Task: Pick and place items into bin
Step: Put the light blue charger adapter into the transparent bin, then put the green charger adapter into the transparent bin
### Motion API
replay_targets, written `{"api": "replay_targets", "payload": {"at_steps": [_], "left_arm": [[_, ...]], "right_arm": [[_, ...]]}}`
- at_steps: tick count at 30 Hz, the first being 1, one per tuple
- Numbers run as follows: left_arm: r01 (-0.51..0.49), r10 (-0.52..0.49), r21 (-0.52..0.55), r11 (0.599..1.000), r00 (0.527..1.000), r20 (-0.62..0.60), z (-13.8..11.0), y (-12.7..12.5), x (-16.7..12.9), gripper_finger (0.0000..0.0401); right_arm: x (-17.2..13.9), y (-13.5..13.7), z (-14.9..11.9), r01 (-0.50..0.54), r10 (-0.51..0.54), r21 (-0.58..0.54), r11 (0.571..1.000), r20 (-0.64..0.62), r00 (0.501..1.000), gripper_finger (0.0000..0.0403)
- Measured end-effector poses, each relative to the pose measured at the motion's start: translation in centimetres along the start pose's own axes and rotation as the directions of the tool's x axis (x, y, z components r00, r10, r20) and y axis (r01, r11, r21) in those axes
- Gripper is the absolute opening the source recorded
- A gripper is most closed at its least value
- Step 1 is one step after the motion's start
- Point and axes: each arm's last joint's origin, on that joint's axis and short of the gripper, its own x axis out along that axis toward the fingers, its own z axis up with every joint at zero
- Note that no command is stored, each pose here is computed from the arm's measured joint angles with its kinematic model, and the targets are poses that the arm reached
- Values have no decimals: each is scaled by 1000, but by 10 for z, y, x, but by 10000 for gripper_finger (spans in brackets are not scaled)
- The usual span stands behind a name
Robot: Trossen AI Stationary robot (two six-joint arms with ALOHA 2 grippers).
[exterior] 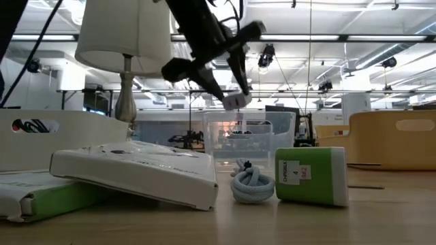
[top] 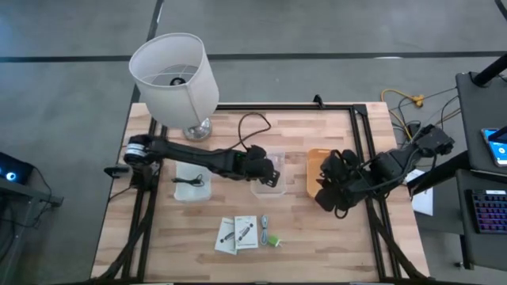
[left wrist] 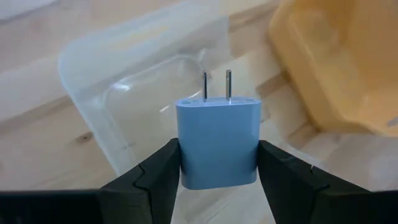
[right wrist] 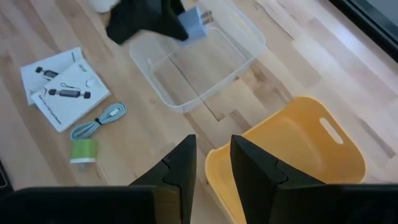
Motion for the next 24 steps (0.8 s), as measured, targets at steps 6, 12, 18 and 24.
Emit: {"api": "replay_targets", "payload": {"at_steps": [6, 12, 18, 24], "left_arm": [[-10, 10, -8, 1000, 999, -41, -10, -2, 13, 183], [-22, 23, 14, 1000, 996, -82, -16, -1, 12, 210], [-35, 38, 26, 999, 995, -93, -19, -1, 10, 258], [34, -31, 40, 999, 997, -69, -19, -13, -10, 269]], "right_arm": [[4, 3, 0, 10, -10, -4, 1000, 1, 1000, 88], [5, 4, -1, 13, -13, -6, 1000, -1, 1000, 95], [6, 5, 0, 10, -10, -4, 1000, 0, 1000, 96], [6, 8, -4, -14, 11, -83, 996, -34, 999, 100]]}}
